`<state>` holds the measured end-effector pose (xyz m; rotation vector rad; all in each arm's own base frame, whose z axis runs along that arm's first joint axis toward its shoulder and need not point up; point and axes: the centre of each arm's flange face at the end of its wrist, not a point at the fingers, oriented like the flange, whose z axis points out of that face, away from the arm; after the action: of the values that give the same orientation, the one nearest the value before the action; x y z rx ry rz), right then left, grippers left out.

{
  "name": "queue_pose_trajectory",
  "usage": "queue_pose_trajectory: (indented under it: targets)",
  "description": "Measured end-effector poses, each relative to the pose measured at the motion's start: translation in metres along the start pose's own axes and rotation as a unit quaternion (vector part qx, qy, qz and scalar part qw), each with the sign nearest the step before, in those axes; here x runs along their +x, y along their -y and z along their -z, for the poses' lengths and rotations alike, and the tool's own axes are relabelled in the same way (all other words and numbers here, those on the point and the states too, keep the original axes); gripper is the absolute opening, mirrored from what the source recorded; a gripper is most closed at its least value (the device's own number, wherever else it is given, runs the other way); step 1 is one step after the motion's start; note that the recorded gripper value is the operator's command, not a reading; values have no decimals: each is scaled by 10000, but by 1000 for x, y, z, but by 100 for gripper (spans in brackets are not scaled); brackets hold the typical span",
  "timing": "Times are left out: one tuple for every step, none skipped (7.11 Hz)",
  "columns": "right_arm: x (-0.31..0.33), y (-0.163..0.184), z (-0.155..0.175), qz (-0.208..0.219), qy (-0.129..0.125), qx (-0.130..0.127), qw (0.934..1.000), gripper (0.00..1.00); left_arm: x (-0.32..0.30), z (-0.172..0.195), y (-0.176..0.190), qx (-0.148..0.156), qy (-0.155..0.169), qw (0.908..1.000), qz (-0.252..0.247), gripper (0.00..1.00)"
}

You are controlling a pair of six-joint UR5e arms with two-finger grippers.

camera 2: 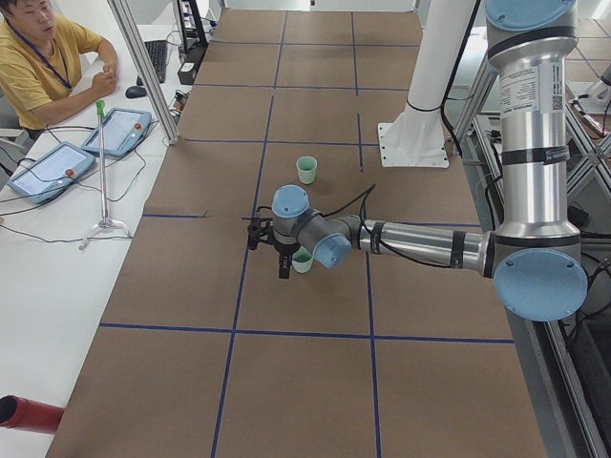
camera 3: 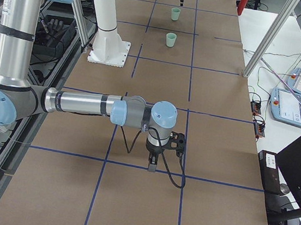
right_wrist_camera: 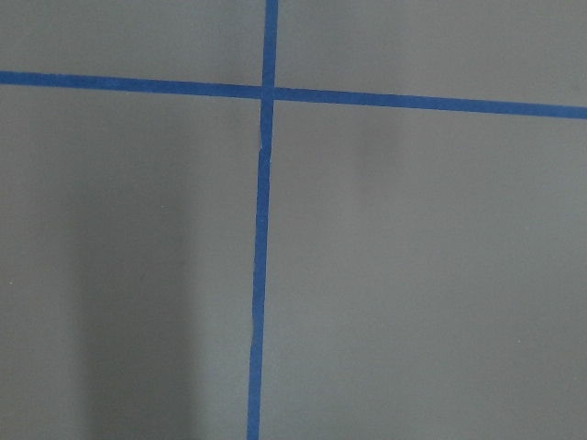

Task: Stack cups
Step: 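Lower the left gripper onto the outer pale green cup and grasp it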

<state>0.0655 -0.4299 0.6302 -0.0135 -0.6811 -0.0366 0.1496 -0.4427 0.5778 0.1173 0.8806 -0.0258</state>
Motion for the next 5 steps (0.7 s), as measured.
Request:
queue_pose_trajectory:
  targets:
    - [0, 0, 0, 2, 0, -1, 10000, 100, 4, -9, -7, -31, 30, 10000, 40, 99]
    - [0, 0, 0, 2, 0, -1, 10000, 100, 8, -15, -11, -80, 43, 9999, 76, 90]
    - [0, 0, 0, 0, 0, 0, 10000, 100, 11, -20, -14, -122, 49, 9999, 87, 75]
    - [0, 0, 0, -1, 0, 1, 10000, 100, 12, -25, -17, -178, 60, 9997, 126, 19]
    - [0, 0, 0, 0, 0, 1, 10000, 100, 14, -32, -20, -259, 65, 9995, 193, 0]
